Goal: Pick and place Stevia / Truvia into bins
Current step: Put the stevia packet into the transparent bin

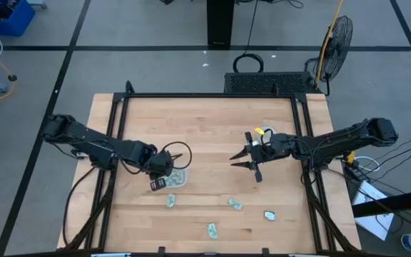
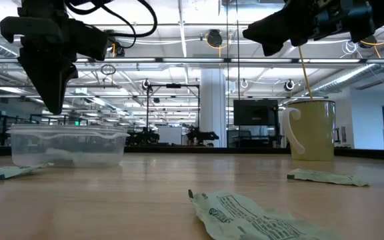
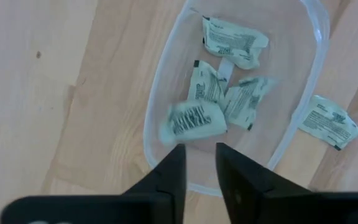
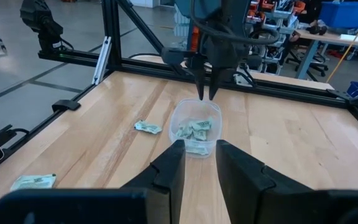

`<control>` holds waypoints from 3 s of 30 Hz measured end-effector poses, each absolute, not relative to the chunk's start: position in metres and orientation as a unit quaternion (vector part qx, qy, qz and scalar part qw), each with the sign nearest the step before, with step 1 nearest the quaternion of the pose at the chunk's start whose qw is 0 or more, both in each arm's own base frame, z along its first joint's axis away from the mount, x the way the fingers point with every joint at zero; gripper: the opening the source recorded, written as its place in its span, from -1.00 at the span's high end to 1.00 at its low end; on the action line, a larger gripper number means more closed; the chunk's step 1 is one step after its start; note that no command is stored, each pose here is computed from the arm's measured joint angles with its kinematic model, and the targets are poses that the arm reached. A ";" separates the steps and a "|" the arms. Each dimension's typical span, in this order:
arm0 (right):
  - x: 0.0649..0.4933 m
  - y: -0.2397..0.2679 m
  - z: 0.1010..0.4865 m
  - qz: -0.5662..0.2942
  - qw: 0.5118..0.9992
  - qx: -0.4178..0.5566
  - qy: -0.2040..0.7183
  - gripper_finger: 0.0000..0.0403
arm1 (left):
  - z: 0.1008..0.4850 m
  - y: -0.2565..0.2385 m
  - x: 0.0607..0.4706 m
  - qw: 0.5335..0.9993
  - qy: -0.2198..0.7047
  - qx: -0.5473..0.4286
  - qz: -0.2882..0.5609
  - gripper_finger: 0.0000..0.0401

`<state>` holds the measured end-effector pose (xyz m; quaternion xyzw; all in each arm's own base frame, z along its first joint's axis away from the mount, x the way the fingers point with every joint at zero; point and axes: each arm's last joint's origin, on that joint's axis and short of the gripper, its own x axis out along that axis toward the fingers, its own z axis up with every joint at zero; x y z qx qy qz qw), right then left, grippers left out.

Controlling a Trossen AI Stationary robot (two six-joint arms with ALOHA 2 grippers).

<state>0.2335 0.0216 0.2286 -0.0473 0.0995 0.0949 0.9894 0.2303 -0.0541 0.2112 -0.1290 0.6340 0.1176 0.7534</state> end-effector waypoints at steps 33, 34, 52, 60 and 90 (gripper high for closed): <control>0.232 0.036 0.215 0.115 0.979 0.018 0.165 0.57 | 0.240 -0.135 0.286 0.904 0.411 -0.111 0.037 0.41; 0.233 0.037 0.213 0.117 0.979 0.018 0.169 0.57 | 0.235 -0.140 0.286 0.901 0.417 -0.114 0.043 0.41; 0.234 0.039 0.199 0.121 0.968 0.006 0.218 0.57 | 0.188 -0.182 0.247 0.748 0.549 -0.302 0.219 0.41; 0.236 0.032 0.201 0.121 0.971 -0.061 0.199 0.57 | 0.175 -0.193 0.244 0.733 0.549 -0.317 0.246 0.41; 0.245 0.009 0.227 0.074 0.985 -0.147 0.058 0.57 | 0.146 -0.193 0.249 0.735 0.591 -0.229 0.240 0.41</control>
